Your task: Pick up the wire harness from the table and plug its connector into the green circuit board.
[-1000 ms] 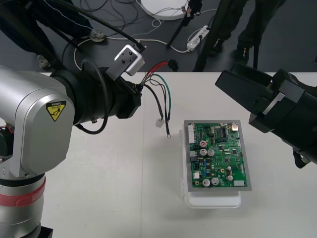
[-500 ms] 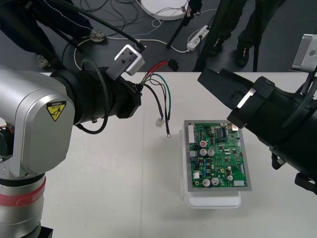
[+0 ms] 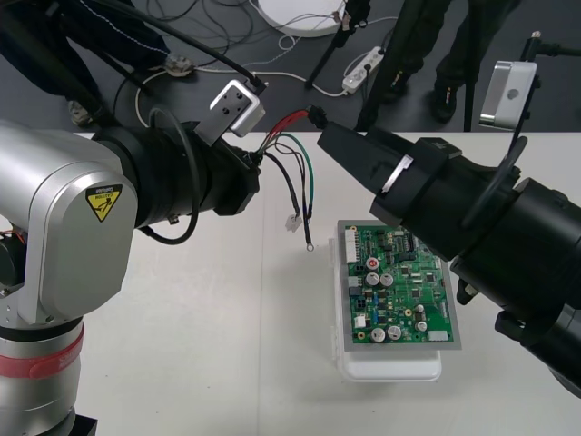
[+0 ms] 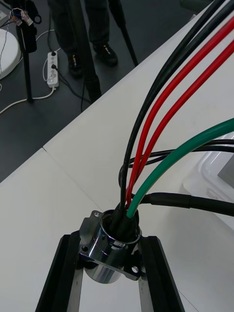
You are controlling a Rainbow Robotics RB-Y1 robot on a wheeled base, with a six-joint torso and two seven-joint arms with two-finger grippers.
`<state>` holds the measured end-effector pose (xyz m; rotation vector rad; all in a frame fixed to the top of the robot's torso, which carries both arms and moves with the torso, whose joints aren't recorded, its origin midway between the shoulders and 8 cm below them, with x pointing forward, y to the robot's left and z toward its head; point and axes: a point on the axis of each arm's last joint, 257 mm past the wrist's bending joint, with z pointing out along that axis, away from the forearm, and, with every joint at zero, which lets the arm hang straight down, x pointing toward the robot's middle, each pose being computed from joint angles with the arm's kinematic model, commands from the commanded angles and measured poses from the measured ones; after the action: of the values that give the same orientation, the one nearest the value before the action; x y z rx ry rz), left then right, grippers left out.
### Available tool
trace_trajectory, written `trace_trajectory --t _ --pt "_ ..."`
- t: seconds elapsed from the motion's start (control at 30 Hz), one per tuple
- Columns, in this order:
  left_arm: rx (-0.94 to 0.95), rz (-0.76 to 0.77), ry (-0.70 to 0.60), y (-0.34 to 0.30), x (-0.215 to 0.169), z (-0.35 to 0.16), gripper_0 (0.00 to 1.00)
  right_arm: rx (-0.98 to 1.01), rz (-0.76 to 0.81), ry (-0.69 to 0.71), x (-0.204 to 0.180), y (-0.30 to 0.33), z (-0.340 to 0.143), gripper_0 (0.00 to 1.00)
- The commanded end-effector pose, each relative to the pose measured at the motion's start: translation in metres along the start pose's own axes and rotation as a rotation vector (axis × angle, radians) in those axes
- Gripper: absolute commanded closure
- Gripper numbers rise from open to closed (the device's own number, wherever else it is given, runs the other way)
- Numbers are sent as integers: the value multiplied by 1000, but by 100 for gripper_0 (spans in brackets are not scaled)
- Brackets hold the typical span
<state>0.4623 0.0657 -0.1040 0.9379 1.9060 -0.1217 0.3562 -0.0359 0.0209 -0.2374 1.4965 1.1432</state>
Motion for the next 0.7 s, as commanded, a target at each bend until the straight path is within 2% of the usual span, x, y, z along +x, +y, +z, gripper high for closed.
trace_trajectory --t 0.03,0.33,0.7 --pt "-46 -17 -125 15 -43 -8 100 -27 -78 15 5 10 12 0" --pt "-47 -11 -142 14 -48 -8 100 37 -94 10 15 -6 34 0" --pt "-44 -11 -142 12 -48 -8 100 49 -91 3 8 -15 56 0"
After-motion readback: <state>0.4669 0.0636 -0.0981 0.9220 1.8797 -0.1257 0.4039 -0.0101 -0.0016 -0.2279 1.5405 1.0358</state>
